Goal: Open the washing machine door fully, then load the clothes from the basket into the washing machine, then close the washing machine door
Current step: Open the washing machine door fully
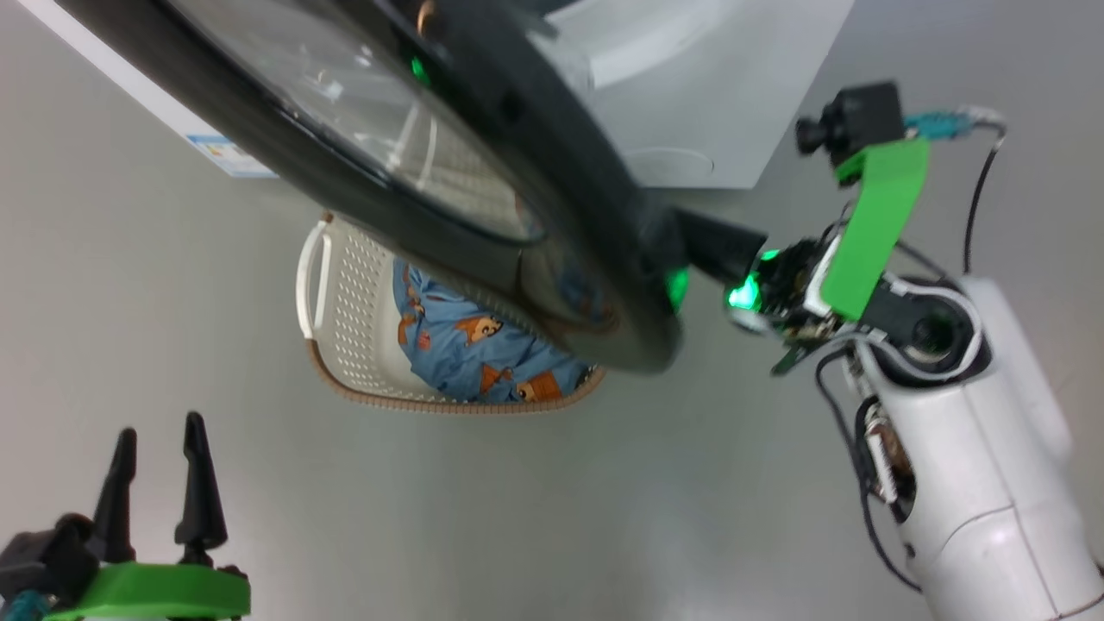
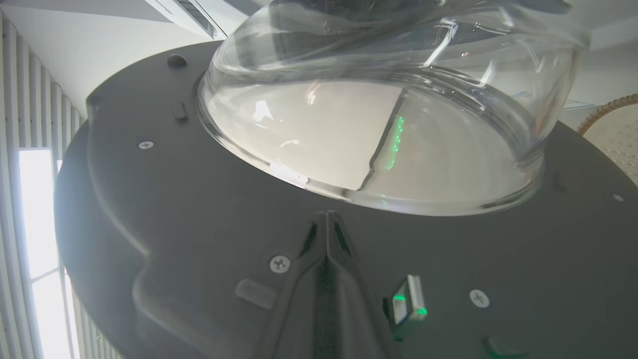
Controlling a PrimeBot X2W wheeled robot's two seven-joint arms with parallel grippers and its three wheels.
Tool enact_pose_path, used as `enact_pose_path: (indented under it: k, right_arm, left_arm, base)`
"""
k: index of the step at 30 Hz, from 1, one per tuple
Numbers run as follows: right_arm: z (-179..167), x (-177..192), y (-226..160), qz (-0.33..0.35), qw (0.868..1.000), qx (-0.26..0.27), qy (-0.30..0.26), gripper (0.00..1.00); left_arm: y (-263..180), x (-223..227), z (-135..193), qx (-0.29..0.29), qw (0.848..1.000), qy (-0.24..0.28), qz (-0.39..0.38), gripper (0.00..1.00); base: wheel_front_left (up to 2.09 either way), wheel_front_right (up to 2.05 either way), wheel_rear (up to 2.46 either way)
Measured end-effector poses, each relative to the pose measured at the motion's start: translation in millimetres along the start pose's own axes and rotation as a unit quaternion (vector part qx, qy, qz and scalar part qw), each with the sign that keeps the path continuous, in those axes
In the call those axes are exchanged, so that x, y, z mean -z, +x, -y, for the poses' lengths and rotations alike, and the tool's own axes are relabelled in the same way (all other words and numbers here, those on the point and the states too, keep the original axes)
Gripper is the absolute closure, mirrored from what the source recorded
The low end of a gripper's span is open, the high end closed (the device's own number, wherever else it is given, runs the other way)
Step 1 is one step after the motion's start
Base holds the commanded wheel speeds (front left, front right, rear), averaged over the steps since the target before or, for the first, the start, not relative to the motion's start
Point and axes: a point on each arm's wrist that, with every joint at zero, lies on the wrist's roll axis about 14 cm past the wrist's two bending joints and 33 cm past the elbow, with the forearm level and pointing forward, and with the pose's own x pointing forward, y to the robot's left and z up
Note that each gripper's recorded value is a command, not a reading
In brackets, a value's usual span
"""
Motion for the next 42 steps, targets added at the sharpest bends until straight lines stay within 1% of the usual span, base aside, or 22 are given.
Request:
enact_pose_path:
  k: [5,6,7,14,21,25,28,35,42]
  right_arm:
    - [-8,40,6,-0.038,0.999,-0.002,0.019,1.00]
    - [-14,58,11,-0.056,0.998,-0.007,0.027,1.00]
    - [-17,66,13,-0.063,0.998,-0.010,0.029,1.00]
    - [-40,109,29,-0.101,0.994,-0.027,0.036,1.00]
    - [-48,153,42,-0.135,0.988,-0.032,0.061,1.00]
    - [-53,168,51,-0.141,0.988,-0.031,0.059,1.00]
    - [-54,175,56,-0.136,0.988,-0.030,0.067,1.00]
    - [-49,194,64,-0.134,0.988,-0.010,0.071,1.00]
    - [-47,195,65,-0.116,0.991,0.002,0.061,1.00]
  left_arm:
    - [-15,-5,1,-0.003,1.000,-0.013,0.007,0.00]
    - [-20,-9,2,-0.002,1.000,-0.017,0.015,0.00]
    - [-21,-13,2,-0.002,1.000,-0.018,0.021,0.00]
    - [-39,-26,-4,-0.009,0.999,-0.028,0.042,0.00]
    - [-56,-37,-14,-0.023,0.997,-0.036,0.062,0.00]
    - [-64,-43,-19,-0.030,0.996,-0.043,0.075,0.00]
    - [-71,-43,-20,-0.033,0.995,-0.047,0.078,0.00]
    - [-80,-45,-20,-0.033,0.995,-0.051,0.085,0.00]
    - [-81,-49,-19,-0.030,0.994,-0.054,0.091,0.00]
  base:
    - [0.00,0.00,0.00]
    - [0.00,0.00,0.00]
    - [0.00,0.00,0.00]
    - [0.00,0.00,0.00]
    - [0.00,0.00,0.00]
    - [0.00,0.00,0.00]
    - [0.00,0.00,0.00]
    - [0.00,0.00,0.00]
    - [0.00,0.00,0.00]
